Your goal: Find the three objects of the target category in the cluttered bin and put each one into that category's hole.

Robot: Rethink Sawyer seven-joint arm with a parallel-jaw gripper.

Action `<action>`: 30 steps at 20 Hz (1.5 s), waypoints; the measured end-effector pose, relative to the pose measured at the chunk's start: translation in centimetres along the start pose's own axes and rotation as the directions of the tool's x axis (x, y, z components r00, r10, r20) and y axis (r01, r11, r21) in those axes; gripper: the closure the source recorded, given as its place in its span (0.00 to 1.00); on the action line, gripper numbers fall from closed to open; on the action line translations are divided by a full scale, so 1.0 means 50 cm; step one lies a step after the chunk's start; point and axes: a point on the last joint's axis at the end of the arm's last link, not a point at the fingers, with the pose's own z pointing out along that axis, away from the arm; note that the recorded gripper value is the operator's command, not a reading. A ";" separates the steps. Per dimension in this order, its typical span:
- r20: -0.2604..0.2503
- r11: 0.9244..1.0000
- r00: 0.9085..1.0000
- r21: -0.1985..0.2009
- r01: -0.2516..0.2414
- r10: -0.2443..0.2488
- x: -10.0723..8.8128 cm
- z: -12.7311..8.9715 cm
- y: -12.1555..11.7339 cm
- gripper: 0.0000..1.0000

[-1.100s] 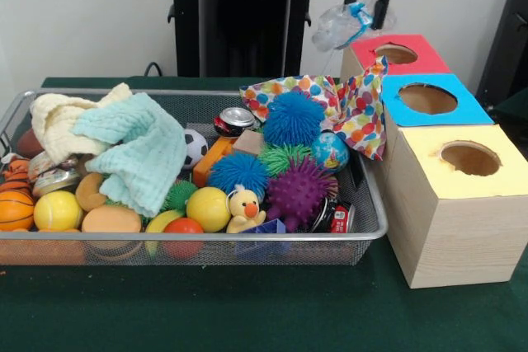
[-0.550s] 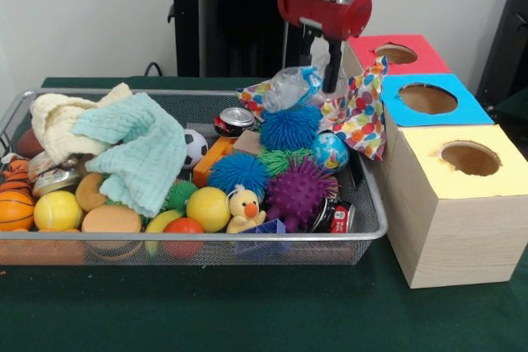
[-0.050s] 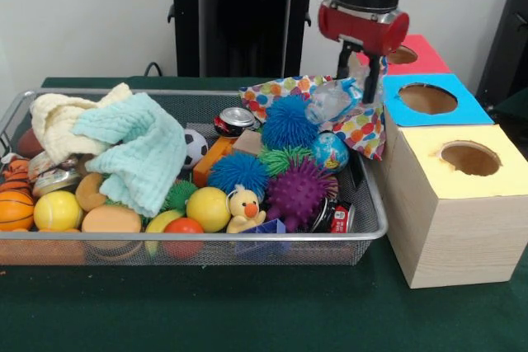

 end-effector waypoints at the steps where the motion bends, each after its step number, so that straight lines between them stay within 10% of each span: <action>1: -0.009 1.000 1.000 0.001 0.002 -0.001 0.014 -0.008 0.011 1.00; 13: -0.150 0.998 0.989 0.055 -0.006 0.015 0.096 -0.133 0.055 1.00; 25: 0.075 0.989 0.988 -0.079 -0.128 0.133 -0.051 -0.030 0.004 1.00; 30: 0.102 0.991 0.987 -0.070 -0.117 0.123 -0.031 0.027 -0.005 1.00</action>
